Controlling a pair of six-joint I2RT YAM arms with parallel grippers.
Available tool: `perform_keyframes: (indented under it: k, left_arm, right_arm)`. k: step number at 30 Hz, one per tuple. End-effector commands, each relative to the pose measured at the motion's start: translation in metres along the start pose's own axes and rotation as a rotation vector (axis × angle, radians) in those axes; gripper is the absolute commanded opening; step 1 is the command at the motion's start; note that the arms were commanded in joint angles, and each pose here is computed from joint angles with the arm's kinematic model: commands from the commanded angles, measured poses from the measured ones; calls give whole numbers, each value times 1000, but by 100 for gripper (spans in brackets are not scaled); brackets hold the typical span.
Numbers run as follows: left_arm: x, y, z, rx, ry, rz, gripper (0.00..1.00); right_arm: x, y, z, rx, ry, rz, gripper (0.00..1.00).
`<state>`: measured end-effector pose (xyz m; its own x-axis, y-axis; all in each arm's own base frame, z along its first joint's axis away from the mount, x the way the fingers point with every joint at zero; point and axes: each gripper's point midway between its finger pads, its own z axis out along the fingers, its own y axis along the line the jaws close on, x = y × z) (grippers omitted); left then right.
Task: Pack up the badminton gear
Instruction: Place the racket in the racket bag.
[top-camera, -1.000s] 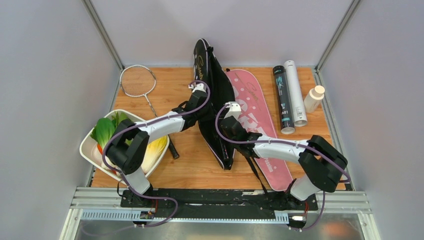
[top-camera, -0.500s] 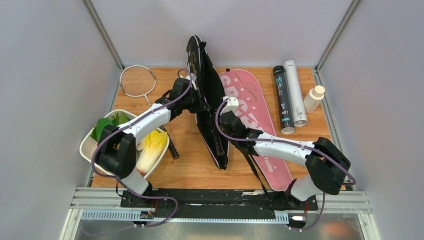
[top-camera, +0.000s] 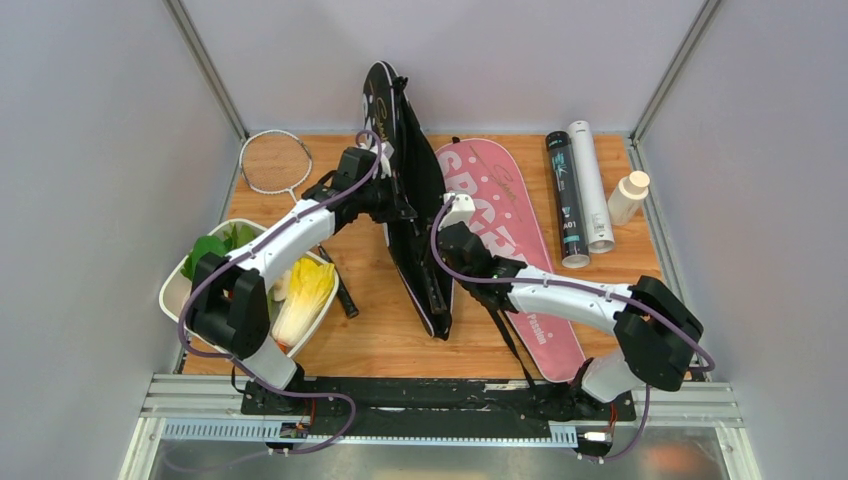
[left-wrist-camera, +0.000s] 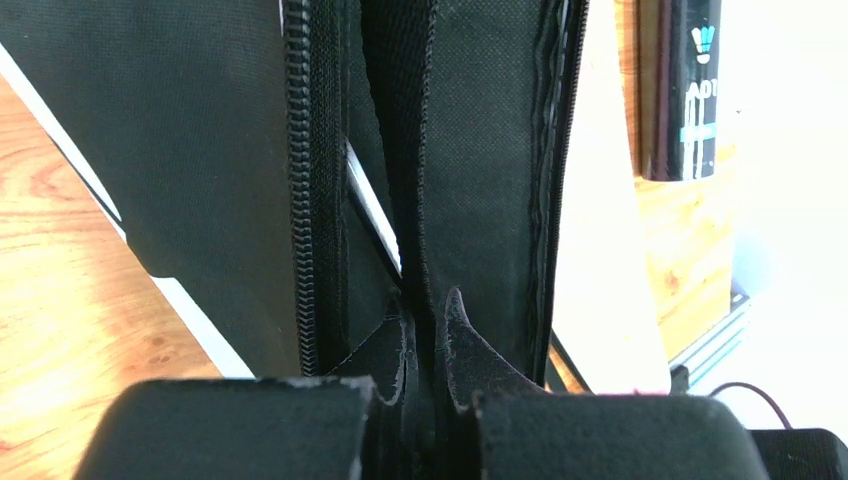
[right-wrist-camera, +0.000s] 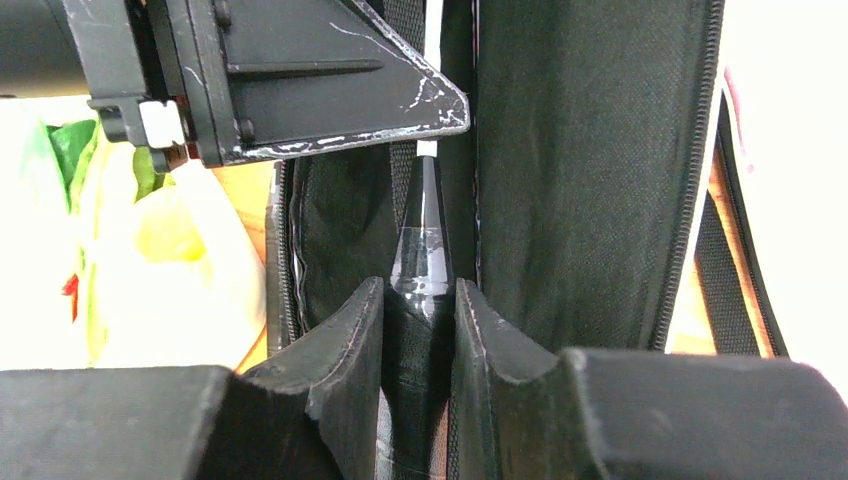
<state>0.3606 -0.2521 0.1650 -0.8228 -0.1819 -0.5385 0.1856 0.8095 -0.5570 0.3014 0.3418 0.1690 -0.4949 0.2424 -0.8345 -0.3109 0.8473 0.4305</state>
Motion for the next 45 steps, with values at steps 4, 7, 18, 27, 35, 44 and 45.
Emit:
perform_keyframes:
  k: [4, 7, 18, 27, 35, 44, 45]
  left_arm:
    - [8, 24, -40, 25, 103, 96, 0]
    - [8, 0, -36, 224, 94, 53, 6]
    - [8, -5, -28, 285, 81, 23, 0]
    - [3, -4, -37, 252, 67, 82, 11]
    - [11, 0, -27, 269, 91, 54, 27]
    - [10, 7, -31, 218, 81, 96, 19]
    - [10, 8, -31, 217, 78, 97, 10]
  right_arm:
    - [-50, -41, -9, 131, -192, 2, 0]
    - [-32, -38, -6, 84, -149, -3, 0]
    - [-21, -42, -5, 77, -130, 11, 0]
    - [-18, -40, -3, 61, -118, 34, 0]
    - [-21, -40, -5, 63, -123, 23, 0]
    - [-15, -42, -2, 68, -109, 24, 0]
    - [-16, -41, -2, 65, -109, 25, 0]
